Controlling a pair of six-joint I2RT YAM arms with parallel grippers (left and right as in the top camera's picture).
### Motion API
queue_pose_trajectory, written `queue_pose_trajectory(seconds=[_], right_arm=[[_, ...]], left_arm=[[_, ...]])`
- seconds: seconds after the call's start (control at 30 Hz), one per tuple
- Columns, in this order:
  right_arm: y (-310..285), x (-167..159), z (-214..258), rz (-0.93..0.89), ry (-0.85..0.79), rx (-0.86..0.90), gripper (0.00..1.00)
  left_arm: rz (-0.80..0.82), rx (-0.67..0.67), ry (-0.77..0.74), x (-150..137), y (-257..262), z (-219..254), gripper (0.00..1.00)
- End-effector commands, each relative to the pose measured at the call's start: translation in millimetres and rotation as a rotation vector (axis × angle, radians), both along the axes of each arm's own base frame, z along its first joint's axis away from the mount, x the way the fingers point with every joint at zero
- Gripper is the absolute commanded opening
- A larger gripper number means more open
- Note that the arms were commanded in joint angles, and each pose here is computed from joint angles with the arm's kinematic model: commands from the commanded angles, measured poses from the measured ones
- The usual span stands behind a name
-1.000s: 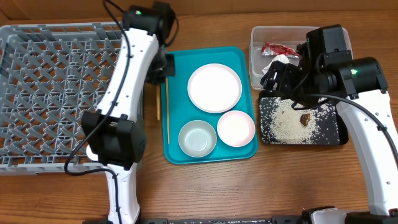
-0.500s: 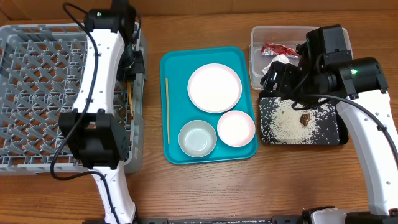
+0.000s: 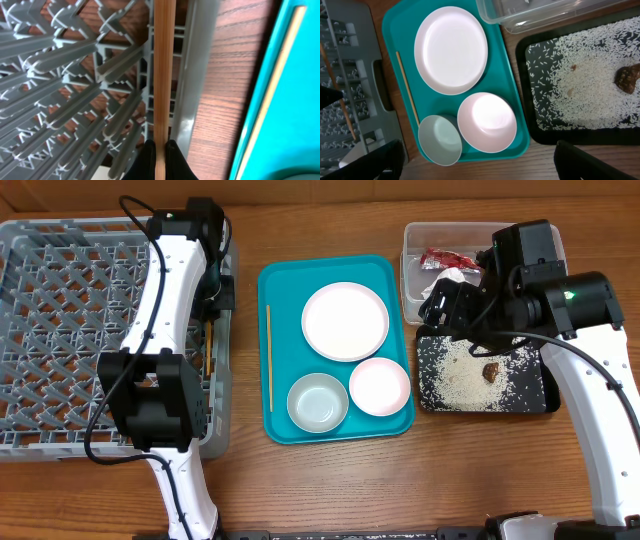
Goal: Sort waste into correct bins and load items into the dishwasher
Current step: 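Insert the chopsticks into the dish rack with the left gripper, then reach the left gripper back and grasp the second chopstick on the tray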
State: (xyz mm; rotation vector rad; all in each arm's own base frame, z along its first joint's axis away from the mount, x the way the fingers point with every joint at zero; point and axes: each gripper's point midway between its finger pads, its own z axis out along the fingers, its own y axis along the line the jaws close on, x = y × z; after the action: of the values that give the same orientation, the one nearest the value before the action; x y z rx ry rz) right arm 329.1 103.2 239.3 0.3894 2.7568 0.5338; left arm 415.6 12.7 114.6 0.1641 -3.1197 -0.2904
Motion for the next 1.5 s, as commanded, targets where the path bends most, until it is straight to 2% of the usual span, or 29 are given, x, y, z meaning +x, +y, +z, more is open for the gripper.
queue_pose_trajectory(seconds=[0.0,0.1,0.3,0.43,0.53,0.63,0.77,0.87,1.0,1.13,1.27,1.47], right_arm=[[1.2,2.1,6.1,0.007,-0.019,0.005,0.97],[1.3,2.7,6.4,0.007,-0.022,0.006,0.97],[1.4,3.1,6.6,0.007,-0.024,0.007,0.97],[1.4,3.1,6.6,0.007,-0.024,0.007,0.97],[1.4,3.1,6.6,0.007,-0.024,0.007,0.97],[1.3,3.1,6.6,0.007,-0.024,0.006,0.97],[1.4,3.1,6.6,0.007,-0.024,0.007,0.97],[1.3,2.7,6.4,0.007,-0.022,0.006,0.97],[1.2,2.2,6.2,0.007,-0.020,0.006,0.97],[1.1,1.3,5.8,0.007,-0.016,0.005,0.97],[1.1,1.3,5.8,0.007,-0.016,0.005,0.97],[1.1,1.3,5.8,0.007,-0.016,0.005,0.97]], left_arm=[[0.017,0.024,-0.007,-2.2,18.3,6.0,0.04],[0.027,-0.032,-0.017,0.2,17.0,4.2,0.04],[0.015,-0.036,-0.033,4.7,19.0,4.2,0.07],[0.016,-0.048,-0.031,4.3,17.0,3.9,0.29],[0.016,-0.048,-0.026,2.7,17.0,4.3,0.30],[0.021,-0.050,-0.027,-0.9,16.4,11.1,0.24],[0.042,-0.082,-0.096,-7.1,10.9,47.0,0.23],[0.072,-0.096,-0.162,-24.7,6.2,86.4,0.28],[0.043,-0.232,-0.240,-57.2,-38.0,135.4,0.33],[0.001,-0.206,-0.305,-78.4,-75.2,160.6,0.43],[-0.007,-0.143,-0.303,-81.1,-102.5,147.7,0.47],[0.071,-0.107,-0.218,-76.5,-116.5,85.2,0.49]])
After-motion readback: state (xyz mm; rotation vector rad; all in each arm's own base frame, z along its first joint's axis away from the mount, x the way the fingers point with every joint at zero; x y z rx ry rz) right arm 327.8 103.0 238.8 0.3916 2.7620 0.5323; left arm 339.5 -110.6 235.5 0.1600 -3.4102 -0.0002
